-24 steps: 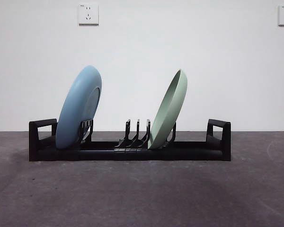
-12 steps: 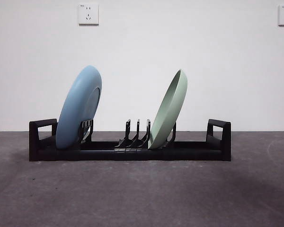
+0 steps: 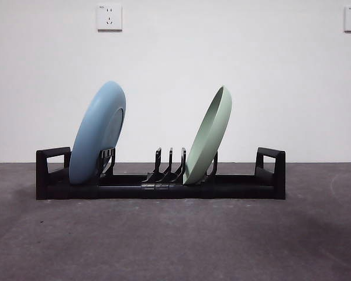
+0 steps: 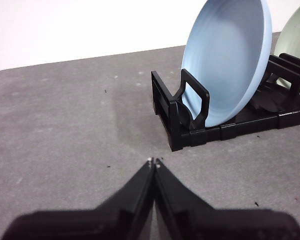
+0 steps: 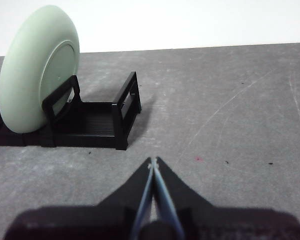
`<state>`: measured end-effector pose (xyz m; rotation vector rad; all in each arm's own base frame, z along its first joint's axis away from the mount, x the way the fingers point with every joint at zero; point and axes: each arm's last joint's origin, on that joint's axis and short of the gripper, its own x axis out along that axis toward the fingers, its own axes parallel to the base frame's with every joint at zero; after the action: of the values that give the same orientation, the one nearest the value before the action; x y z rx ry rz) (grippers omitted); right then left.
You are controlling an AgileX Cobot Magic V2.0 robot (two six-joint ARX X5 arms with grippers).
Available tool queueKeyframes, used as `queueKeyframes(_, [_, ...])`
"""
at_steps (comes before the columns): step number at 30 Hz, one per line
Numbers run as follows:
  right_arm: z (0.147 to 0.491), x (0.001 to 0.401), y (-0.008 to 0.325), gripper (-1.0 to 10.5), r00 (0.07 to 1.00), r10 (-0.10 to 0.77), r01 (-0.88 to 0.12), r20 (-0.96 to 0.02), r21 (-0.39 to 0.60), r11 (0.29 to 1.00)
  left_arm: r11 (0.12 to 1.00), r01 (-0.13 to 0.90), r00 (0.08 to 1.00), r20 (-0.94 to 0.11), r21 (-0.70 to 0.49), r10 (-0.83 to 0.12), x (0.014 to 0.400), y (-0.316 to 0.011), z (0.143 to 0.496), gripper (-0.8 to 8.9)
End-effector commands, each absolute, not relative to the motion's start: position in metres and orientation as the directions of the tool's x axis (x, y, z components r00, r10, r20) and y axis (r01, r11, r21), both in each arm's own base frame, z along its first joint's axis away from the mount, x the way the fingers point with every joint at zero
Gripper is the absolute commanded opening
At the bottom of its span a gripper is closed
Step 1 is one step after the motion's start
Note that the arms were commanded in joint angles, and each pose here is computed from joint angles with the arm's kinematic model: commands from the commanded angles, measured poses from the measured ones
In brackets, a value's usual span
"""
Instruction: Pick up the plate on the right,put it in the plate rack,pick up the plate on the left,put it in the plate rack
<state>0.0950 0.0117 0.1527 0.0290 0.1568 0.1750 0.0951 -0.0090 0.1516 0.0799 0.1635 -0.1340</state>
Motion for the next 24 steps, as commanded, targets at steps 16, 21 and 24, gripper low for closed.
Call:
queueKeyframes(16, [0.148, 0.0952, 0.0116, 0.1, 0.97, 0.168, -0.158, -0.174, 0.07, 0.985, 0.988, 0.141, 0.976, -0.177, 0.061, -0.128, 0.0956, -0.0089, 0.1473, -0.04])
queueKeyframes(21, [0.148, 0.0952, 0.0116, 0.1, 0.97, 0.168, -0.158, -0.174, 0.07, 0.985, 0.988, 0.141, 0.976, -0.177, 0.061, -0.128, 0.0956, -0.0089, 0.1473, -0.04])
queueKeyframes(24, [0.148, 0.0952, 0.0116, 0.1, 0.97, 0.168, -0.158, -0.174, 0.07, 0.985, 0.988, 0.141, 0.976, -0.177, 0.061, -0.128, 0.0956, -0.0089, 0.1473, -0.04])
